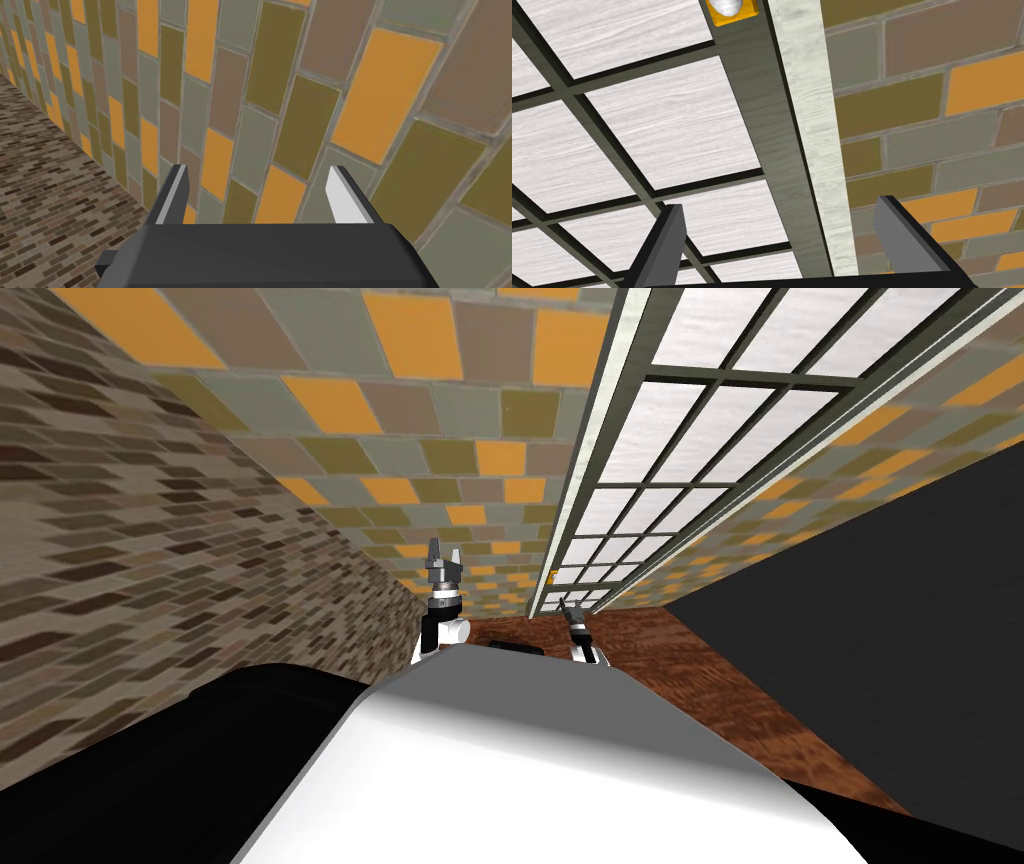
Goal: Pull the door open
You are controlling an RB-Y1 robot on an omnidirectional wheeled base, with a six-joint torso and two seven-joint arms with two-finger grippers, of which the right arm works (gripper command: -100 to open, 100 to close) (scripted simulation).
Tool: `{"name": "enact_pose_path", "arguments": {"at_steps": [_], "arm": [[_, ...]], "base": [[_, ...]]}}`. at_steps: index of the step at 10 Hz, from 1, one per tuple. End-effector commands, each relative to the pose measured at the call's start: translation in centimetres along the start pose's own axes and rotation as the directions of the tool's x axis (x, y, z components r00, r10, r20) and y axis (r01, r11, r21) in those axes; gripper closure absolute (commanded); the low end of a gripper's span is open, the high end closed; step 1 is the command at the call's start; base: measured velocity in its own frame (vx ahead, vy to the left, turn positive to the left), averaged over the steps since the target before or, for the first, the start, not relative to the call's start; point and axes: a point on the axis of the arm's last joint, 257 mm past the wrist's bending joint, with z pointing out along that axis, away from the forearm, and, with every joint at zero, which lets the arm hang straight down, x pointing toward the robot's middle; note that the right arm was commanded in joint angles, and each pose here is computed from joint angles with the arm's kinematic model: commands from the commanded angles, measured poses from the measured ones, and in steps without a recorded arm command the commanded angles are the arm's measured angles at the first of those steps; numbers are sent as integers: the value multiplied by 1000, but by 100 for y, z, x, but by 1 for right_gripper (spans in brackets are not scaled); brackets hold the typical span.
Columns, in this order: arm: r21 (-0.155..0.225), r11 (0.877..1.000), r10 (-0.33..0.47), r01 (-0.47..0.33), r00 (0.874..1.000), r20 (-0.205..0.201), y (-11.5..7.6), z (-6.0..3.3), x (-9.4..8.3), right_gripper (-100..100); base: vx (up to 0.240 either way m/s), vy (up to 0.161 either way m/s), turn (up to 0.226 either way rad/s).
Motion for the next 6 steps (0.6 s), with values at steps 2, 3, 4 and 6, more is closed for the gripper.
{"name": "enact_pose_path", "arguments": {"at_steps": [2, 3, 4, 6], "arm": [[-5, 998, -68, 68, 997, -45, -17, -45, 190, -100], [-7, 996, -89, 89, 994, -63, -31, -67, 267, -100], [-7, 996, -89, 89, 994, -63, -31, -67, 267, -100], [-14, 991, -130, 129, 987, -93, -50, -102, 399, -100]], "base": [[95, -28, 32], [99, -28, 28], [66, -20, 10], [60, -22, 20]]}}
